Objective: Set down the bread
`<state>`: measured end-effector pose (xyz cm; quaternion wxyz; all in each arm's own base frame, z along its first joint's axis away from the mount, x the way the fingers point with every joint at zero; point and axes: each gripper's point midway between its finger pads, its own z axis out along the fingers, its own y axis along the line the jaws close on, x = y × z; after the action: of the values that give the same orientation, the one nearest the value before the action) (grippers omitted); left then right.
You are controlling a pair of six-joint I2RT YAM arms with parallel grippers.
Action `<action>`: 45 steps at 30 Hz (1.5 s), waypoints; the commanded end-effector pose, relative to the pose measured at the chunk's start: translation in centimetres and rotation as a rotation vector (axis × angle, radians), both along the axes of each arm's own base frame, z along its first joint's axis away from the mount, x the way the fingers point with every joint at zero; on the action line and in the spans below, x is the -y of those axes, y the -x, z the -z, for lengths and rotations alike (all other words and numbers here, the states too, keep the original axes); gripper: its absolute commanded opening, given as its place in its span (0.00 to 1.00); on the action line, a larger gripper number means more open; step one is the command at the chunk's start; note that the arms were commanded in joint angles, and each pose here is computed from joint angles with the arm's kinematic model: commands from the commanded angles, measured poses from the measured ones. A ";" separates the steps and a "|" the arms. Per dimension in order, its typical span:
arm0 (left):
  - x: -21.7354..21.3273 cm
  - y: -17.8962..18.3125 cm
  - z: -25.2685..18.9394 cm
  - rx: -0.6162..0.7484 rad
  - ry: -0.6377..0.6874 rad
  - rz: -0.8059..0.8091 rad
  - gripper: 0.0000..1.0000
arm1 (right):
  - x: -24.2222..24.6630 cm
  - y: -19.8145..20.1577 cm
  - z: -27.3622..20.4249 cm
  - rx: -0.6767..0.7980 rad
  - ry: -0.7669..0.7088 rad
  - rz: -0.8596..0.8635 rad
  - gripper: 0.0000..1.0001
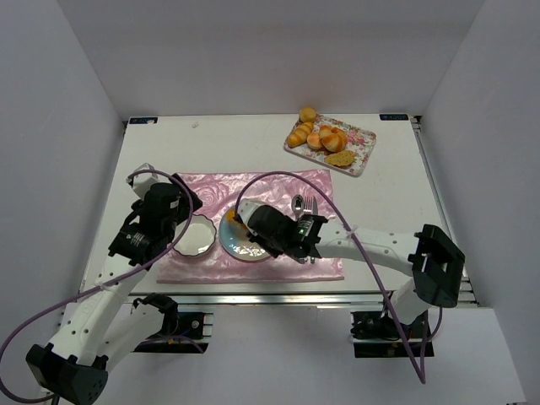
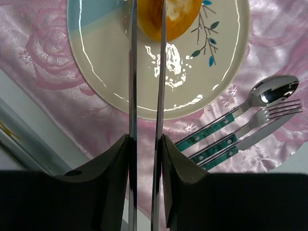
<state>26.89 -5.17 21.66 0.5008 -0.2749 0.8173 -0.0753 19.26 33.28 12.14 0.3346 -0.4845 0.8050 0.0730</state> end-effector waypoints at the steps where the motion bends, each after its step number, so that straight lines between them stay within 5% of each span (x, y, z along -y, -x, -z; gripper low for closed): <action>1: -0.3 0.4 0.3 -0.008 -0.005 -0.013 0.98 | -1.1 0.1 -1.1 0.023 -0.032 0.050 0.33; 6: -0.2 0.3 0.5 -0.016 -0.010 -0.003 0.98 | -1.7 1.2 -2.1 0.006 -0.080 0.026 0.62; 9: -0.2 0.2 0.5 -0.014 -0.011 -0.003 0.98 | -1.8 1.4 -3.6 0.016 -0.134 0.016 0.68; 18: 0.1 -0.1 0.0 -0.002 -0.008 0.005 0.98 | 0.4 -1.1 -9.7 0.148 -0.275 0.135 0.69; 25: 0.8 -1.2 -0.1 0.000 -0.016 0.035 0.98 | 8.9 -10.5 -12.1 0.161 -0.404 0.440 0.66; 34: 2.4 -3.8 0.8 -0.035 -0.061 0.096 0.98 | 19.9 -22.1 -11.4 0.251 -0.180 0.658 0.66; 45: 2.7 -5.2 2.1 -0.078 -0.104 0.100 0.98 | 21.6 -31.6 -7.4 0.154 0.020 0.583 0.68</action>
<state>31.21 -7.54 17.63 0.4558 -0.2133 0.8634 -0.0361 50.02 11.34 18.20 0.3988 -0.1933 0.8938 -0.0690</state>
